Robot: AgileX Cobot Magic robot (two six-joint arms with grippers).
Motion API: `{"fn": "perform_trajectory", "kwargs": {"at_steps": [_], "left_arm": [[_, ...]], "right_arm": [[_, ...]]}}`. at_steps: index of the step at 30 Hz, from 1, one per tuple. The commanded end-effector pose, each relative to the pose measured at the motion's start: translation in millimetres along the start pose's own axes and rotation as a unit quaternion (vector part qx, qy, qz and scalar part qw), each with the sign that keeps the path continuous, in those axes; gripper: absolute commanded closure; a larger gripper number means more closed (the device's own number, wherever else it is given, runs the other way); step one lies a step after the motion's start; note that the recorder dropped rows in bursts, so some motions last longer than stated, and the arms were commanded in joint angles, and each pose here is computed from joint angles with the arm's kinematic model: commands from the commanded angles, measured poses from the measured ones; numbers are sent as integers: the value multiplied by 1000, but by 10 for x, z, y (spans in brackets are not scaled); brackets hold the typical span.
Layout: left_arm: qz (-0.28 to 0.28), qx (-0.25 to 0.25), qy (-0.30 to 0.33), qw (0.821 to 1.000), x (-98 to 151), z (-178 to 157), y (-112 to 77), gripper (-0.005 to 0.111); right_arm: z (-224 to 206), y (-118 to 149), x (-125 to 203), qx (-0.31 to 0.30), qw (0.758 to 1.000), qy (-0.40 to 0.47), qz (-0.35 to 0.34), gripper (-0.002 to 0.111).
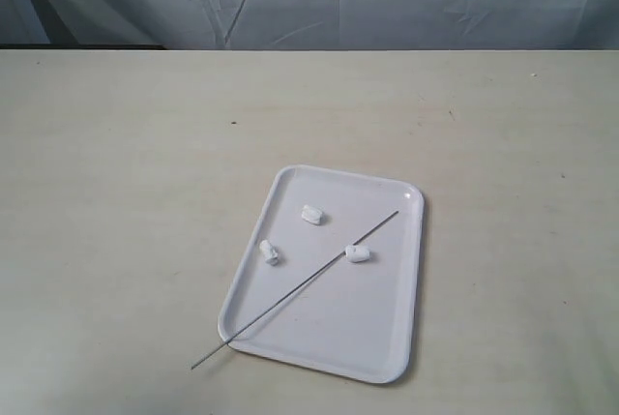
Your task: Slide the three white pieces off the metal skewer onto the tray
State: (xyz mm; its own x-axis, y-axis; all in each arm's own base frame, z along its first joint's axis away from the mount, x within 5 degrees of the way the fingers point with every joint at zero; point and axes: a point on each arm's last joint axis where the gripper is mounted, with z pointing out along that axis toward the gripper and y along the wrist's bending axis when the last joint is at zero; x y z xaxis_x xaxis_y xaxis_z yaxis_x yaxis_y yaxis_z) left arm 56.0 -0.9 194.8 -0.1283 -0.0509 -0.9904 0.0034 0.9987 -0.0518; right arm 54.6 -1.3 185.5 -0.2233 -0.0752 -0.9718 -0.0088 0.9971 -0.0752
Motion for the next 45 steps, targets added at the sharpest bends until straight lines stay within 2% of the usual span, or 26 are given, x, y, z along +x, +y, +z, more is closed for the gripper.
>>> {"fn": "perform_trajectory", "kwargs": {"at_steps": [1,45], "left_arm": [[-10,4,9,1000,27,-1,-5,107],[-5,0,61,998,123,-8,0,107]], "right_arm": [[-3,14,-3,-7,1000,-5,-24,72],[-3,16,-6,-8,1000,-7,-18,72]]}}
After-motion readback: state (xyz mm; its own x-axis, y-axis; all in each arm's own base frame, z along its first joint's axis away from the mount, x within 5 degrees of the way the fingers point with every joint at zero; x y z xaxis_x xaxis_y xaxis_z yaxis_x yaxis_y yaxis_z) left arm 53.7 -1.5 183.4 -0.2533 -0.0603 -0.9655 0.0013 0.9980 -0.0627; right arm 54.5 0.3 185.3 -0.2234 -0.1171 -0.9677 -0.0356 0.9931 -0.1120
